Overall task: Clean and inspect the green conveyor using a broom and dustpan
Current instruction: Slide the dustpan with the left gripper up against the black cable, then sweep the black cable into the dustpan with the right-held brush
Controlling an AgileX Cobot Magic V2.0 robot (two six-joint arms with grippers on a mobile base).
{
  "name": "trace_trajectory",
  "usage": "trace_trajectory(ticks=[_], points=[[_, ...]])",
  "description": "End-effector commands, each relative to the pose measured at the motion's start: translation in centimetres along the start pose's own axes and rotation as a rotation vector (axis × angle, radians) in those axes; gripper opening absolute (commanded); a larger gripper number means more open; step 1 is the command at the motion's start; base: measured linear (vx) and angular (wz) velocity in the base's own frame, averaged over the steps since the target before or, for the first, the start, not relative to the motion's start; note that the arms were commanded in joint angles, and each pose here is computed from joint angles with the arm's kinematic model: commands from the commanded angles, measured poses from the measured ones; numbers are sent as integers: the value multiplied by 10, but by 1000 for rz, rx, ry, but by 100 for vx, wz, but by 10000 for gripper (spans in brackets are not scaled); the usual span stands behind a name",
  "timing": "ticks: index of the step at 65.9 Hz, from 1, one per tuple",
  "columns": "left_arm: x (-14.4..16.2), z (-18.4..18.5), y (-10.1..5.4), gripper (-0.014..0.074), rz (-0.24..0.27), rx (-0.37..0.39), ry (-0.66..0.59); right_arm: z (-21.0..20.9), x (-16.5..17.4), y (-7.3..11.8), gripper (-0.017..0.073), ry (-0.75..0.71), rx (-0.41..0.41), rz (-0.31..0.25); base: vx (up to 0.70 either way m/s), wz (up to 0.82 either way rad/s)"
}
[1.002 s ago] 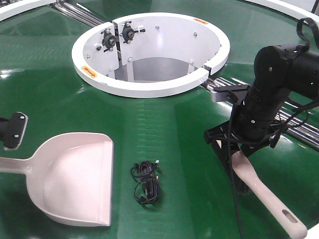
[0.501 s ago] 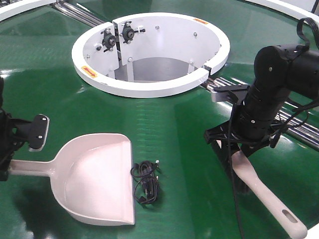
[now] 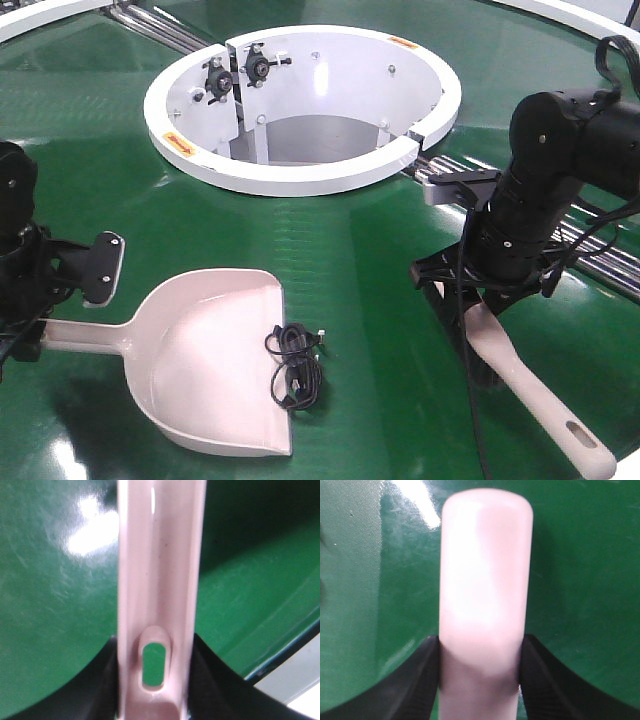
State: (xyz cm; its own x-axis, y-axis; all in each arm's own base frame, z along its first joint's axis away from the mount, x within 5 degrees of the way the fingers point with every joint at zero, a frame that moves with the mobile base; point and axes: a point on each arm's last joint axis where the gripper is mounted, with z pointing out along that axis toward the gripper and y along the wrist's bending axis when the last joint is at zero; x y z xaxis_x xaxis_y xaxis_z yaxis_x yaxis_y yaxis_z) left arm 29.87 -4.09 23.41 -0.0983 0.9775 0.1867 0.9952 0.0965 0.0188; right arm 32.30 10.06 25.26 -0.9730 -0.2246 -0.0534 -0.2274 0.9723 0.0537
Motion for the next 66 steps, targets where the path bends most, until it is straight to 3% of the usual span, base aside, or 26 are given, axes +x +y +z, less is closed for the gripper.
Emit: trace_trajectory(ticks=[1,17,66], points=[[-5,-16,-3,-24,23,-29,-19,-24,2,1,-10,-79,-5,-2,0,0],[-11,-17,-2,-24,74,-55,-29,-24,2,1,-10,-79,-5,-3,0,0],[-12,-17,-3,-24,70,-51,-38,-24,2,1,-10,-77,-5,-1,0,0]])
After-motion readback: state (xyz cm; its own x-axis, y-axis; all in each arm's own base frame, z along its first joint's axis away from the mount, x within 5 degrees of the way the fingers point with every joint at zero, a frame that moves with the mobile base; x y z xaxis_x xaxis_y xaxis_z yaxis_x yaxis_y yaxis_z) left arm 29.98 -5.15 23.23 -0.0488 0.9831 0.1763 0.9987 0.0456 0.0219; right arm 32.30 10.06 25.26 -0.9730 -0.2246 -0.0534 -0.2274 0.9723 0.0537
